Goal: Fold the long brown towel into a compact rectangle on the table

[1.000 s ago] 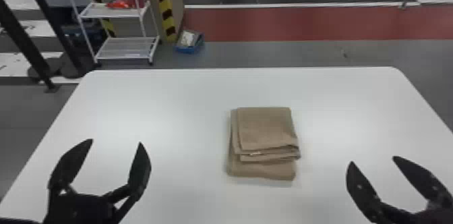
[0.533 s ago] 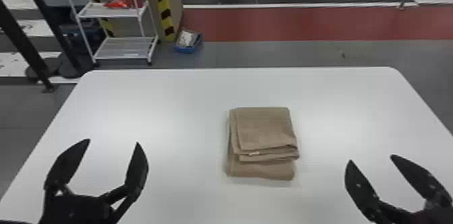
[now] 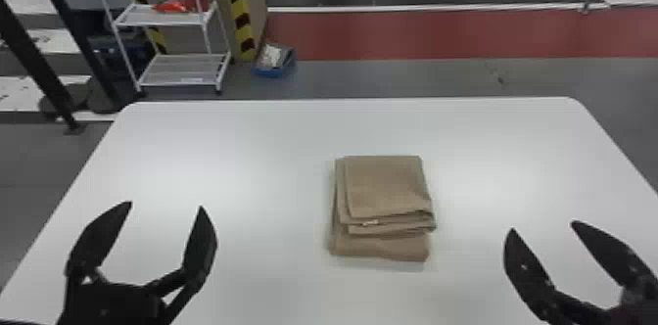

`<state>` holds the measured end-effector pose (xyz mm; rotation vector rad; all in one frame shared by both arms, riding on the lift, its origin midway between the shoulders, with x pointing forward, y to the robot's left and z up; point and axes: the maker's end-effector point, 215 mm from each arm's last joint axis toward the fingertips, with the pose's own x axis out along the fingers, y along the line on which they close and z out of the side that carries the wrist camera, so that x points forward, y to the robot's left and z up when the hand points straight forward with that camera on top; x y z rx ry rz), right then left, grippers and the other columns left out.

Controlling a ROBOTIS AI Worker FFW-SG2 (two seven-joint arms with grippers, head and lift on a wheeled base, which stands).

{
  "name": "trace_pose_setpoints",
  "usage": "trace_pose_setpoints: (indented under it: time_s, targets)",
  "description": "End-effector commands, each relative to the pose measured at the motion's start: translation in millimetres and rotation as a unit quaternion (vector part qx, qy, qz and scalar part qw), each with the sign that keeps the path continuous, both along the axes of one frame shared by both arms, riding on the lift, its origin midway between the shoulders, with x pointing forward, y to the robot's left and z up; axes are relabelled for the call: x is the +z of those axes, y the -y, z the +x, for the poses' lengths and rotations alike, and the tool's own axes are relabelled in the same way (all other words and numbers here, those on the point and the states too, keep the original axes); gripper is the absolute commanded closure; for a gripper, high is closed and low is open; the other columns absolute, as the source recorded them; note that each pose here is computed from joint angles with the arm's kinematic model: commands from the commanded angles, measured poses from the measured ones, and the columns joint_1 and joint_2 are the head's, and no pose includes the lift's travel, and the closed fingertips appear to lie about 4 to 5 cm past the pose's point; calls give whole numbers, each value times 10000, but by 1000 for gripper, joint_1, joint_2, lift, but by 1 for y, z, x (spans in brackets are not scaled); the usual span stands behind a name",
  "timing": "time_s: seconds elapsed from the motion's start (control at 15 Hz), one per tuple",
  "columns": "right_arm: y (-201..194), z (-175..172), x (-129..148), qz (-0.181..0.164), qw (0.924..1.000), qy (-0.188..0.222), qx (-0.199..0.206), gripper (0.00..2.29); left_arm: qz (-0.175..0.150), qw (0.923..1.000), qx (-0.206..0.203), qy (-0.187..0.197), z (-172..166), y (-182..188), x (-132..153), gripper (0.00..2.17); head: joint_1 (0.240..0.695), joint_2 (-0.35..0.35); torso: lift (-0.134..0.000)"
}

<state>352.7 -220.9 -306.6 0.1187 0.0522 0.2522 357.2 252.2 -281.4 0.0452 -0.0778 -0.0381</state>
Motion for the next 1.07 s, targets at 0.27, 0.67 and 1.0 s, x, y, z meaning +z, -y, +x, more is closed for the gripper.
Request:
trace_pose_setpoints:
  time_s: [0.27, 0.67, 1.0]
  targets:
    - [-3, 0, 4, 0, 10000, 70, 19, 127, 8, 10000, 5, 25, -2, -1, 4, 83, 695, 57, -123]
    - [-5, 0, 1, 68, 10000, 28, 30, 130, 3, 10000, 2, 39, -2, -1, 6, 83, 695, 57, -123]
    - [-5, 0, -1, 70, 10000, -4, 29, 130, 2, 10000, 9, 48, -3, -1, 7, 83, 695, 64, -123]
